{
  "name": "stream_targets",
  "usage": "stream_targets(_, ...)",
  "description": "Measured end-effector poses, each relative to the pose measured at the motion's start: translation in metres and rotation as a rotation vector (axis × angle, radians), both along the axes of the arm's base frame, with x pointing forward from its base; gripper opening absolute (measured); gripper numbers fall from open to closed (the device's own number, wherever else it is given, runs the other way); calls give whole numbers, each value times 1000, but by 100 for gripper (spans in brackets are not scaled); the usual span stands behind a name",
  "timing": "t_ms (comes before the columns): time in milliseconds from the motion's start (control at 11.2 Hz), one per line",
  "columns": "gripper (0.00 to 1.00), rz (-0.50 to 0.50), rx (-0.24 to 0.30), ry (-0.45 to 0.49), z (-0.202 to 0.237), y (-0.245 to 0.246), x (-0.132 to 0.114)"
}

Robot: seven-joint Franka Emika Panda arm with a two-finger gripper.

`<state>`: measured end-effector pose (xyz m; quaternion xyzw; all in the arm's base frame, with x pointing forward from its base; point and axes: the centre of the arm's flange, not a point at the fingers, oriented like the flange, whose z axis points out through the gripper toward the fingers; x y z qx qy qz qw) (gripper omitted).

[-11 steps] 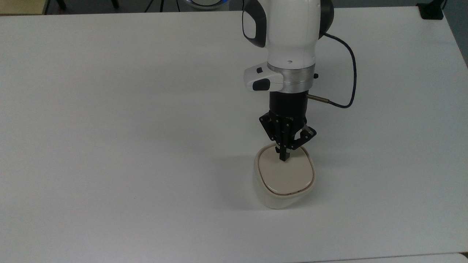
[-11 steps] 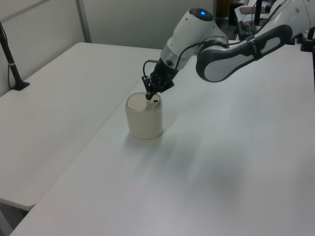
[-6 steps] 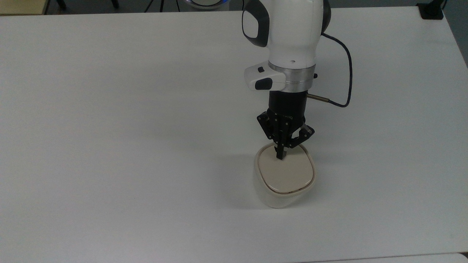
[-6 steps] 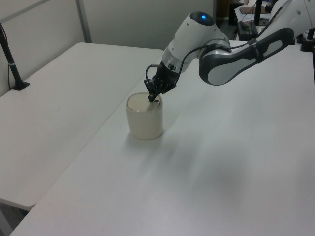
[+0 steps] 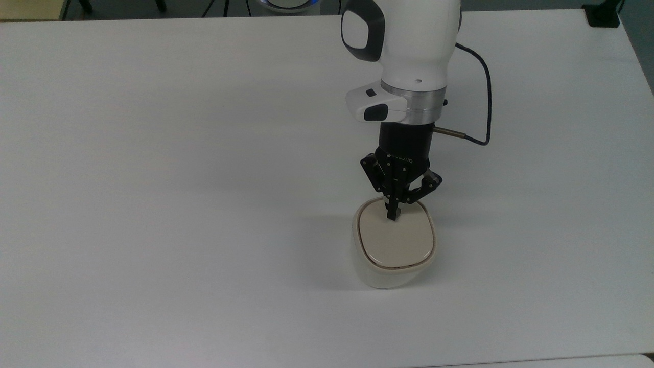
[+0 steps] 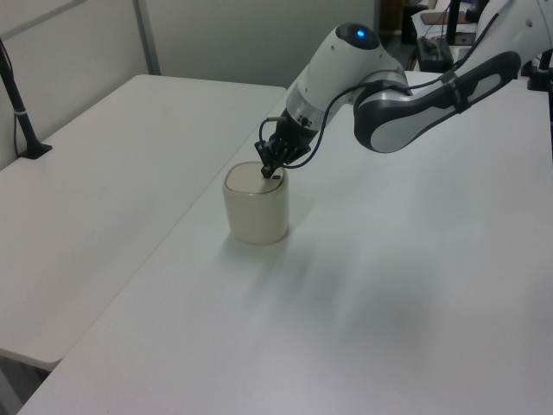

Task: Open the trash bin
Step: 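Lift the gripper up away from the bin as the lid flips open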

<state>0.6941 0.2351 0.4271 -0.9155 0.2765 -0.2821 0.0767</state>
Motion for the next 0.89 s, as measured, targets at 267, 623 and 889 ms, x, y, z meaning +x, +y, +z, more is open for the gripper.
stream_targets(267, 1, -60, 41, -22, 46, -11, -8)
stream_targets(623, 5, -168, 44, 75, 123, -63, -36)
stream_targets(889, 31, -57, 53, 252, 162, -109, -69)
